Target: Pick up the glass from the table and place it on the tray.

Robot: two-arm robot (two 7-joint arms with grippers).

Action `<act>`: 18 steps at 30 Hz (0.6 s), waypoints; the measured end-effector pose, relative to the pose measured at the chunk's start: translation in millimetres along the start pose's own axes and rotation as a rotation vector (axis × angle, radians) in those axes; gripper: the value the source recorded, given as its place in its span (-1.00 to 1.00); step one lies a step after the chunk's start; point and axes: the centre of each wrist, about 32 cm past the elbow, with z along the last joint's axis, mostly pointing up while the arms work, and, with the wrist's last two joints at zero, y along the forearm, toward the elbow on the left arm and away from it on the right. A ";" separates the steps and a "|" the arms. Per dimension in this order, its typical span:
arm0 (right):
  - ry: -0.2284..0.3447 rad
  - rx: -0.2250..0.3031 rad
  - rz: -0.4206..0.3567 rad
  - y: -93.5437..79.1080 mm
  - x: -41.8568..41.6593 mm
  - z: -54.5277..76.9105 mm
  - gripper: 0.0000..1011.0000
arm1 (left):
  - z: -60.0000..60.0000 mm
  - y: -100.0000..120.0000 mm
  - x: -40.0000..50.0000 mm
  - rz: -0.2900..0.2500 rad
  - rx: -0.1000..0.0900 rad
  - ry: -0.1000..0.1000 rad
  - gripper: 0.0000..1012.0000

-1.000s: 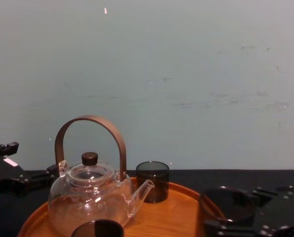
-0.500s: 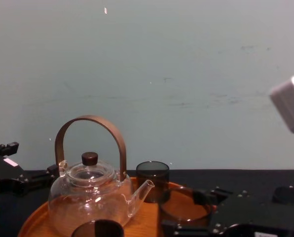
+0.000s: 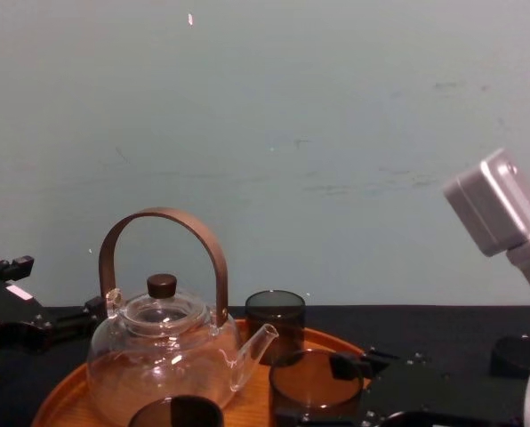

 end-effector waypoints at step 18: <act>0.016 -0.014 -0.014 7.1 8.3 -8.1 0.79 | 0.0 0.0 0.0 0.000 0.000 0.000 0.98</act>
